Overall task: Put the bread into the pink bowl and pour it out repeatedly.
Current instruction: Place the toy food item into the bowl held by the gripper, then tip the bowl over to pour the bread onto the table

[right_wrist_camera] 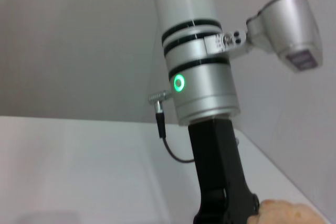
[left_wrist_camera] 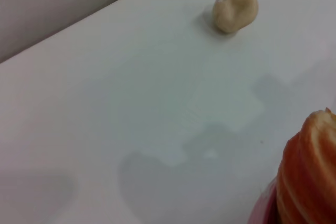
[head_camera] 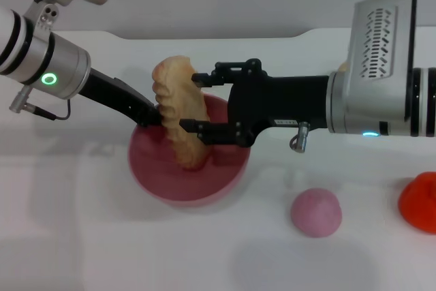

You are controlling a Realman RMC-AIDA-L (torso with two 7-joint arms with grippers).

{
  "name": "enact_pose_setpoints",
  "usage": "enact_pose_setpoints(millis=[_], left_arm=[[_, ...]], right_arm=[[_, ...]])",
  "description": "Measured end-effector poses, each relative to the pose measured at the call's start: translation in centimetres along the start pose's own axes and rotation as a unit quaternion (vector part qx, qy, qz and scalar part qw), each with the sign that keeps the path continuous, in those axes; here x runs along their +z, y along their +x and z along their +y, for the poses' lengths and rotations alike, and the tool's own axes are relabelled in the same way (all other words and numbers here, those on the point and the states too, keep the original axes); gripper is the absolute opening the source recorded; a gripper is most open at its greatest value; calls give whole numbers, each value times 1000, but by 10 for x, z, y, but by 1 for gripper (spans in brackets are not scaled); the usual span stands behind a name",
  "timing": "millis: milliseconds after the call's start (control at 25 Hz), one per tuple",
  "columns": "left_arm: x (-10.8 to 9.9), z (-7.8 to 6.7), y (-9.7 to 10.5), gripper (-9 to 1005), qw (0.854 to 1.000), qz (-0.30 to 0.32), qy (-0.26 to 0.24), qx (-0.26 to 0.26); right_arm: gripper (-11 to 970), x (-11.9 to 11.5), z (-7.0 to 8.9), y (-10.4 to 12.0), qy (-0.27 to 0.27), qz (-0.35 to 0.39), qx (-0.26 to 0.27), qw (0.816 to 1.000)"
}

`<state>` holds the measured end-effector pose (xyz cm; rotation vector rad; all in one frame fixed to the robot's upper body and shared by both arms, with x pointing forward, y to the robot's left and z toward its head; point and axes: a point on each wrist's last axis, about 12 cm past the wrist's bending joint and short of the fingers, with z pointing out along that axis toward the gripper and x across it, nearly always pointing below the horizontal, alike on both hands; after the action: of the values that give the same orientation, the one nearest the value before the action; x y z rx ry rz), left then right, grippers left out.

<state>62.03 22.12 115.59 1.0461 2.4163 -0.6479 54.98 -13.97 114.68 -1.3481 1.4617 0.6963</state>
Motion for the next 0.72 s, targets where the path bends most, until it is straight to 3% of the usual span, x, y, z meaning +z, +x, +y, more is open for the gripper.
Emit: enact_pose_setpoints(millis=[440, 720], left_arm=[[0, 2, 1, 43, 1000, -3, -6, -4], [0, 3, -1, 43, 1000, -7, -11, -2]], right_arm=[[679, -8, -10, -12, 28, -21, -15, 999], [678, -19, -20, -16, 58, -58, 3, 997]])
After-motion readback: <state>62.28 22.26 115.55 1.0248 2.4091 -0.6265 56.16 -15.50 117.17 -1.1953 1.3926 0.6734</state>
